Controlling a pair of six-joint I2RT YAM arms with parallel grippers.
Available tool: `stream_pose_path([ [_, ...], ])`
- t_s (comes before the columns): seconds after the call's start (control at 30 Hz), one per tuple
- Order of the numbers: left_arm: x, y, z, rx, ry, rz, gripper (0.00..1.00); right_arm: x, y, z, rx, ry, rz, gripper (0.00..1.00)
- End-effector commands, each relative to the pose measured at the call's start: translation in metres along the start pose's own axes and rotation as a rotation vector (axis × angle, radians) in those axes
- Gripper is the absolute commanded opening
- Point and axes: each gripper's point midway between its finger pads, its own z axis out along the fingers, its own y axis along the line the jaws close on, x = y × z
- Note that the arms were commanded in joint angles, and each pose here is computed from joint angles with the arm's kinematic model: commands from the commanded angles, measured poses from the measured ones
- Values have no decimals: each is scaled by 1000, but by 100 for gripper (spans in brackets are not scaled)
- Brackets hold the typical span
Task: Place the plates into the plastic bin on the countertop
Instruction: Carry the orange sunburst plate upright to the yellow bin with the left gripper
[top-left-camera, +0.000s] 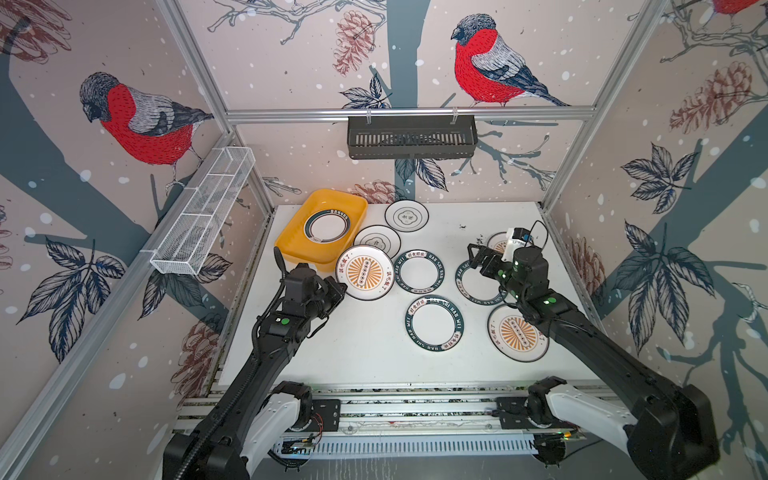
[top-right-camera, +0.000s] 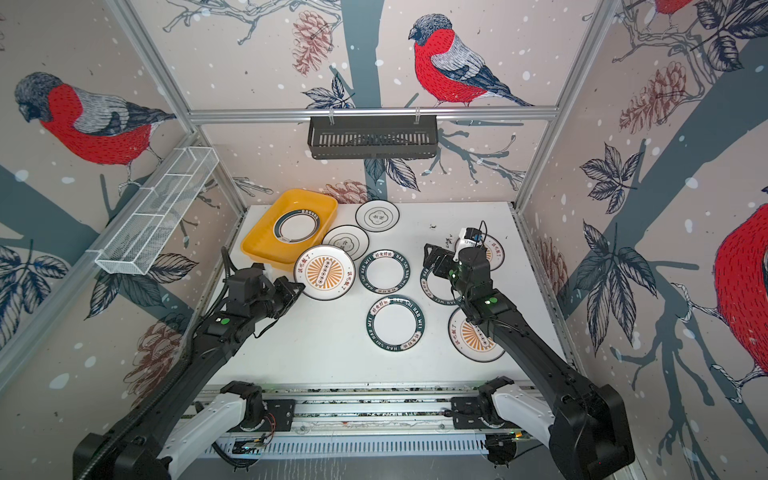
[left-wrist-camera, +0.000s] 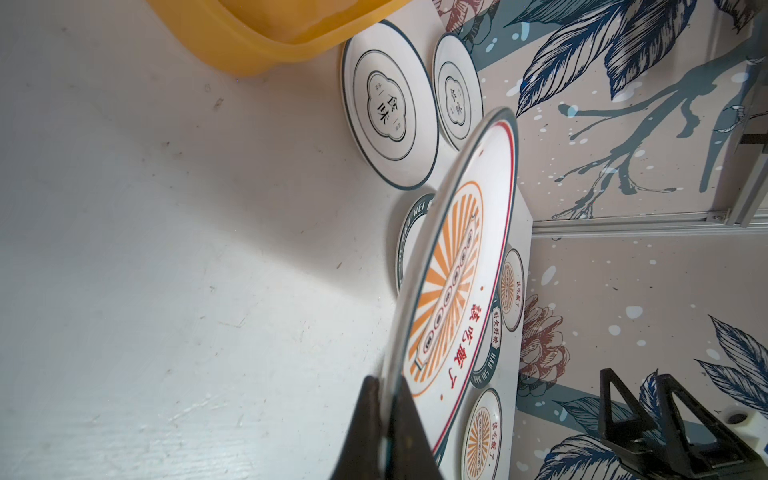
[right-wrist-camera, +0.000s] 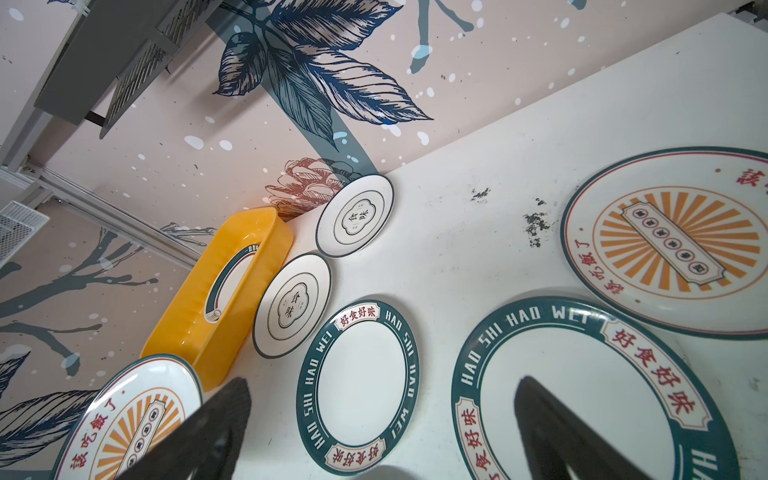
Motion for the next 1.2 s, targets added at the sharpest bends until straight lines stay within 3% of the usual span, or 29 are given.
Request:
stream_pose_path([
  [0.0,-30,-40,-1,146,-85,55,0,-6,4,1,-8,-13,-11,100],
  [0.17,-64,-47,-3,179,-152,56,0,-4,4,4,-10,-5,-12,100],
  [0.53,-132,-32,18,96,-230,67,0,3,15,5,-78,11,-9,100],
  [0.83,-190,-3,46,151,-265,-101,0,-7,12,-10,-57,-45,-8,100],
  [1.17,-235,19,104,123,-227,-159,0,-14,11,-24,-16,-82,1,100],
])
